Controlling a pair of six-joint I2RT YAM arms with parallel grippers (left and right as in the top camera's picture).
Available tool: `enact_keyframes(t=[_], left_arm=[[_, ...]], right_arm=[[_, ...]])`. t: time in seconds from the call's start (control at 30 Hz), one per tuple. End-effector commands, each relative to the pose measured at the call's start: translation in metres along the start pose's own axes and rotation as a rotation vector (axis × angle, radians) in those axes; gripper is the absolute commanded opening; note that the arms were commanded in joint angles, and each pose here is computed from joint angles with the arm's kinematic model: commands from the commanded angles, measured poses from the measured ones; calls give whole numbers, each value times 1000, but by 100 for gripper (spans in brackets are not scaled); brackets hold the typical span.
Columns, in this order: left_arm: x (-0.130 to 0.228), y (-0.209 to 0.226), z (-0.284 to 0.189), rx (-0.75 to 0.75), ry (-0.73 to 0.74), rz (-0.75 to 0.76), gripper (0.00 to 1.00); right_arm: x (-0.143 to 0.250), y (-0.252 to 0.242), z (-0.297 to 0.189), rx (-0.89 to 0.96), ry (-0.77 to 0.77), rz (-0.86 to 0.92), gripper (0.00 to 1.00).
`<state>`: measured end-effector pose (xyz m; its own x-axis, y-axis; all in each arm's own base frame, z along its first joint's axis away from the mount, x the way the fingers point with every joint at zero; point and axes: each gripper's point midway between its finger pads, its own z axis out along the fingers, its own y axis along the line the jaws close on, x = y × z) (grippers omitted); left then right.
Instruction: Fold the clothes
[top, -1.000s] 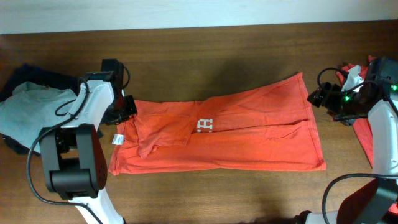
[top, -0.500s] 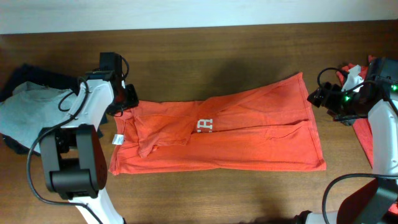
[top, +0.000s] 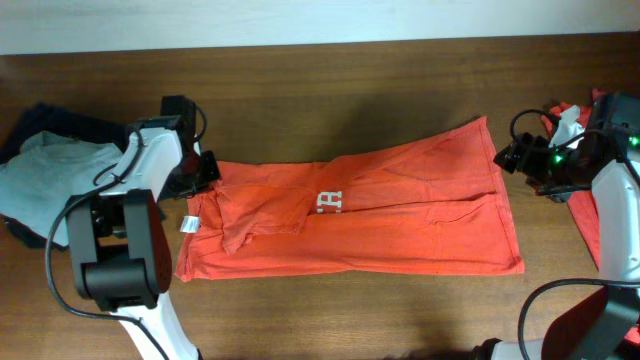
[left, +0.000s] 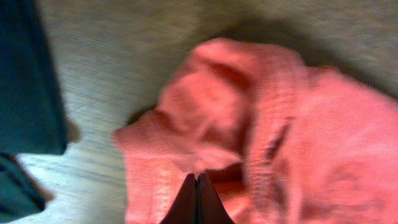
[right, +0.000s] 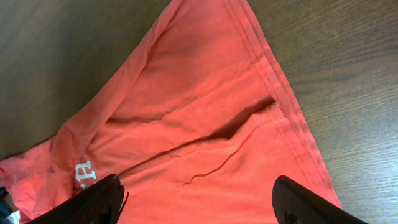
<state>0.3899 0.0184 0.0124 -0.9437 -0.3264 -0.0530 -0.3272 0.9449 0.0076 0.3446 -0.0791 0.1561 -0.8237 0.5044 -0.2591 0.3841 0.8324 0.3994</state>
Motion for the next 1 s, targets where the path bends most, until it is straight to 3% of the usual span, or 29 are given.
enact_keyframes(t=[0.0,0.1,0.23,0.4,0.53,0.7,0.87,0.97], left_arm=[[-6,13,-3,-12,-10,-38,0],[-9,4,-7,44,-11,-40,8],[-21,-14,-30,139,-59,-18,22],[-28,-50,-76,295,-146,135,37],[-9,-70,-79,302,-105,191,39],[3,-90,-78,284,-101,285,39],[6,-95,-78,271,-103,304,40],[6,-94,-78,268,-104,303,40]], right_arm=[[-12,3,-7,-2,-54,-30,80],[-24,12,-6,-50,-97,-52,72],[-43,19,6,-103,-138,-44,71],[-60,35,62,-197,-109,-46,71],[-72,45,114,-270,-93,20,70],[-82,42,158,-306,-77,241,59],[-101,42,157,-302,-144,208,61],[-108,42,153,-296,-155,278,59]])
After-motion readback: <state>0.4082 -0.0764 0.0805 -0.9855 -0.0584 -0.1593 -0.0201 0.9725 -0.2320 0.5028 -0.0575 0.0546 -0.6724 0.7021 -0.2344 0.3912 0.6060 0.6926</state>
